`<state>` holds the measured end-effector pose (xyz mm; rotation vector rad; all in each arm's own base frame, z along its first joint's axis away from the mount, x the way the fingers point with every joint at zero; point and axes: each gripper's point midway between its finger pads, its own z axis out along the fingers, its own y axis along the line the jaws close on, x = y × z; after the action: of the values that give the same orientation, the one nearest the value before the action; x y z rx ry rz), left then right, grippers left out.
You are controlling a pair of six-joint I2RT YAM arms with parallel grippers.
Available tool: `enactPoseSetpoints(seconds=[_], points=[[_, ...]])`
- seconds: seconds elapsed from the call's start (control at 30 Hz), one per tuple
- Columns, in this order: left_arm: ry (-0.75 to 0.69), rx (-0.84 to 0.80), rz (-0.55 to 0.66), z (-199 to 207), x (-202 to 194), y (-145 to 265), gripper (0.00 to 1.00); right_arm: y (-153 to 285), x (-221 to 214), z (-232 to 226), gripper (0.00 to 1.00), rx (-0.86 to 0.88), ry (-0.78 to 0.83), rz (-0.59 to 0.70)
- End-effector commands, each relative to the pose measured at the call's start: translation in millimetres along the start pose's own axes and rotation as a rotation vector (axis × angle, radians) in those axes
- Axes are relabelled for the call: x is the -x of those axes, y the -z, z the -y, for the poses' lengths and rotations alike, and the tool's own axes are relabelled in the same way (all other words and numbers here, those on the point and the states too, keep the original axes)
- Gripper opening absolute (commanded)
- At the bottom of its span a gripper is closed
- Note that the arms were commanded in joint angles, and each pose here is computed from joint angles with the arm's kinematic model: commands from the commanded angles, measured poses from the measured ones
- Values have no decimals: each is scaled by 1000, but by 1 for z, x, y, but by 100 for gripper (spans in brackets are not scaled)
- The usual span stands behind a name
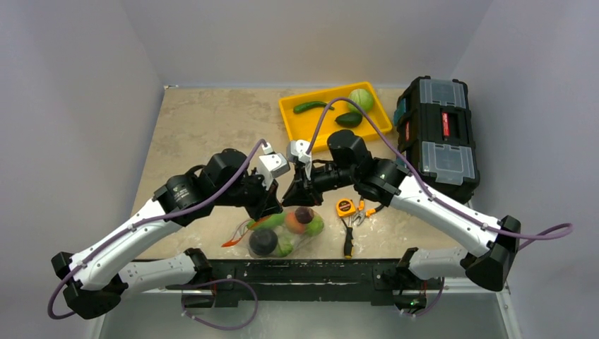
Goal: Place the food in the zip-top bag and seal the zipper
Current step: Zip the zipper food storage bag at the center of the board.
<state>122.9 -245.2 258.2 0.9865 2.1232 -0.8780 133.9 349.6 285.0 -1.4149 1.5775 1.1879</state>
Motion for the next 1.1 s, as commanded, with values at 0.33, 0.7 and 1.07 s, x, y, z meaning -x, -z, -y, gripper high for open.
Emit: enactPoseSetpoints(seconds=[0.33,0.7,1.07], points=[[-57,-52,146,13,32,14,0,4,23,-11,31,14,39,114],[-55,-53,143,13,30,13,0,32,11,-14,38,137,4,171],[-52,-59,140,14,33,13,0,22,16,-15,25,221,-18,168]])
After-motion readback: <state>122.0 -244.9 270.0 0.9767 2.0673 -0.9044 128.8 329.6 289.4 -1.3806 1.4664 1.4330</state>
